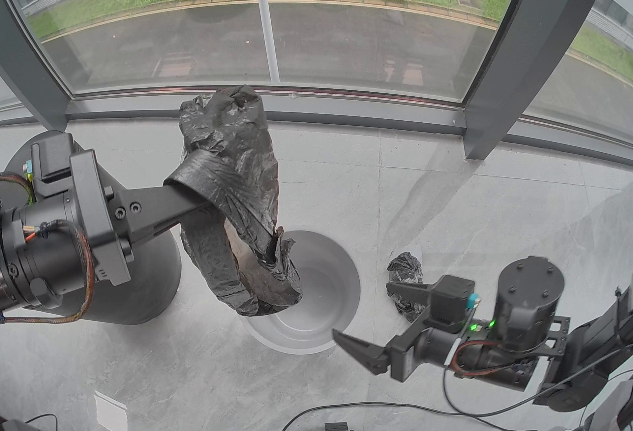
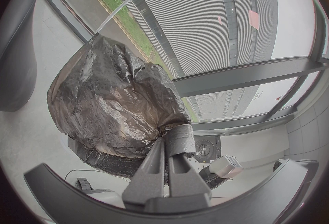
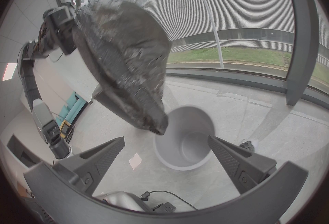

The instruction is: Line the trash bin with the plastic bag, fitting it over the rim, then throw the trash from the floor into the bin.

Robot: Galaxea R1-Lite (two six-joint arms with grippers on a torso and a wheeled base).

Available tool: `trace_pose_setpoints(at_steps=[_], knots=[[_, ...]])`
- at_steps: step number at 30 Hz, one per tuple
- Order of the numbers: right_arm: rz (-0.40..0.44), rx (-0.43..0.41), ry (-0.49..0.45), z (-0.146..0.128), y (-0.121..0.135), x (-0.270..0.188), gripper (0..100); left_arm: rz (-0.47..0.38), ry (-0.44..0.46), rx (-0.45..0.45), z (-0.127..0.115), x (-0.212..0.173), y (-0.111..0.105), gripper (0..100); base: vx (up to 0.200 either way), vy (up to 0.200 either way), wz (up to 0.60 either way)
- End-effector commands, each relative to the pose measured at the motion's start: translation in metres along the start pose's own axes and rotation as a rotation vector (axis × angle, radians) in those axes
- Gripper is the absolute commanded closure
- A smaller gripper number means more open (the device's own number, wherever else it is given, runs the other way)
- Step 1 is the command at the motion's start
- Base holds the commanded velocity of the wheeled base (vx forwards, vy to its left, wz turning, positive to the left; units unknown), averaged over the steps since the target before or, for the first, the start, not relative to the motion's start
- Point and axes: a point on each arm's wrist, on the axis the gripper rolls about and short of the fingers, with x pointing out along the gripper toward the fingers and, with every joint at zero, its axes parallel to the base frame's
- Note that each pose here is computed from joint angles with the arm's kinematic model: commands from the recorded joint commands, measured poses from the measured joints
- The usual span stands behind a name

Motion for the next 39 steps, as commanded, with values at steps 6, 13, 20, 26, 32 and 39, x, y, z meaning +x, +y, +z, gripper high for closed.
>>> trace_pose_setpoints(at_steps=[6, 13, 20, 26, 32, 39], knots=[[-0.005, -0.042, 0.124, -0.039, 0.023, 0.05, 0, -0.024, 0.02, 0.001, 0.005, 0.016, -0.009, 100, 0.0, 0.0, 0.0], [-0.114, -0.042, 0.126, -0.054, 0.017, 0.08, 0, -0.049, 0.013, 0.005, 0.005, 0.009, -0.016, 100, 0.0, 0.0, 0.0], [-0.202, -0.081, 0.065, -0.059, 0.014, 0.092, 0, -0.071, 0.039, -0.017, 0.001, 0.004, -0.02, 100, 0.0, 0.0, 0.0], [-0.212, -0.074, 0.026, -0.055, 0.015, 0.102, 0, -0.074, 0.047, -0.043, 0.0, 0.004, -0.02, 100, 0.0, 0.0, 0.0], [-0.263, -0.06, -0.049, -0.046, 0.017, 0.118, 0, -0.077, 0.043, -0.045, 0.0, 0.001, -0.02, 100, 0.0, 0.0, 0.0], [-0.26, -0.056, -0.066, -0.043, 0.02, 0.12, 0, -0.089, 0.039, -0.055, 0.001, -0.002, -0.022, 100, 0.0, 0.0, 0.0]])
